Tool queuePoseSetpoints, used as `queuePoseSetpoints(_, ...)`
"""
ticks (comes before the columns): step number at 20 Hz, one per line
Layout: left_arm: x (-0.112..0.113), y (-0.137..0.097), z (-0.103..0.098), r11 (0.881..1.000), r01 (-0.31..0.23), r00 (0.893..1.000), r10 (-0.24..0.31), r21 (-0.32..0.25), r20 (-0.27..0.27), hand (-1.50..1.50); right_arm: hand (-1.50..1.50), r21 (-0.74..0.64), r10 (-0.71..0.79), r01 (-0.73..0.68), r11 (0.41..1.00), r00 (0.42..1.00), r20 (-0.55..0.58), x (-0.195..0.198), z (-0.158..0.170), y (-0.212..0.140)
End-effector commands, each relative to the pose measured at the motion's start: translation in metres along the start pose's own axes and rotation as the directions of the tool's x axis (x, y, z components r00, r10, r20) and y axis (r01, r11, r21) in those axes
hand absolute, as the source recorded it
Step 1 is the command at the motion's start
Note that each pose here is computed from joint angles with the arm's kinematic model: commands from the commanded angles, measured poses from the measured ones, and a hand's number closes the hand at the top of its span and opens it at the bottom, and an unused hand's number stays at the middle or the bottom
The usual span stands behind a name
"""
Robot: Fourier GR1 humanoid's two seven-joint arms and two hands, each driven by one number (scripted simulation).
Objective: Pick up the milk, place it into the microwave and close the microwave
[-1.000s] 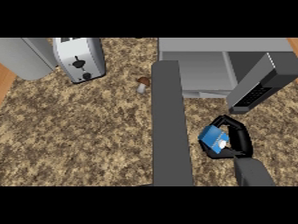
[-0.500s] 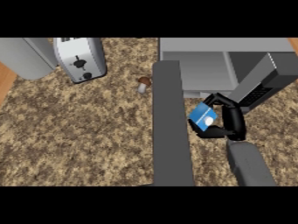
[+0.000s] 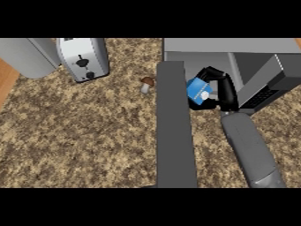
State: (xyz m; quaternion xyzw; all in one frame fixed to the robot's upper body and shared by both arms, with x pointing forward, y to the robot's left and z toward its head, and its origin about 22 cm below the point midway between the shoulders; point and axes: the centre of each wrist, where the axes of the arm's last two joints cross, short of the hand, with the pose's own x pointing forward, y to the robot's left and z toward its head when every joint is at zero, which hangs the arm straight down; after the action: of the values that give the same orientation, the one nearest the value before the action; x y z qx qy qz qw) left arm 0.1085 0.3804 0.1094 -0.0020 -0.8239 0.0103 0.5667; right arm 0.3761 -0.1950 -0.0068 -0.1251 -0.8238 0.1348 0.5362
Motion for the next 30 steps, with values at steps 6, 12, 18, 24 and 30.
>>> queuePoseSetpoints(6,-0.003,0.001,0.002,0.999,-0.023,1.0,0.023,-0.038,0.011,-1.5,1.5,-0.04,0.18,-0.184,0.982,0.98,-0.083,-0.007,-0.038,0.007)
queuePoseSetpoints(12,-0.009,0.01,-0.017,0.999,-0.012,1.0,0.012,-0.047,0.005,-1.5,1.5,-0.103,0.239,-0.249,0.963,0.966,-0.096,-0.005,-0.052,-0.004)
queuePoseSetpoints(18,-0.015,0.0,-0.015,0.996,-0.023,1.0,0.025,-0.09,0.018,-1.5,1.5,-0.247,0.391,-0.4,0.882,0.916,-0.086,0.004,-0.074,-0.037)
queuePoseSetpoints(24,-0.019,0.0,-0.03,0.996,-0.017,1.0,0.019,-0.087,0.014,-1.5,1.5,-0.225,0.512,-0.51,0.83,0.857,-0.053,0.0,-0.073,-0.05)
queuePoseSetpoints(30,-0.027,-0.004,-0.034,0.994,-0.022,1.0,0.024,-0.104,0.013,-1.5,1.5,-0.25,0.596,-0.623,0.741,0.782,-0.183,-0.012,-0.064,-0.069)
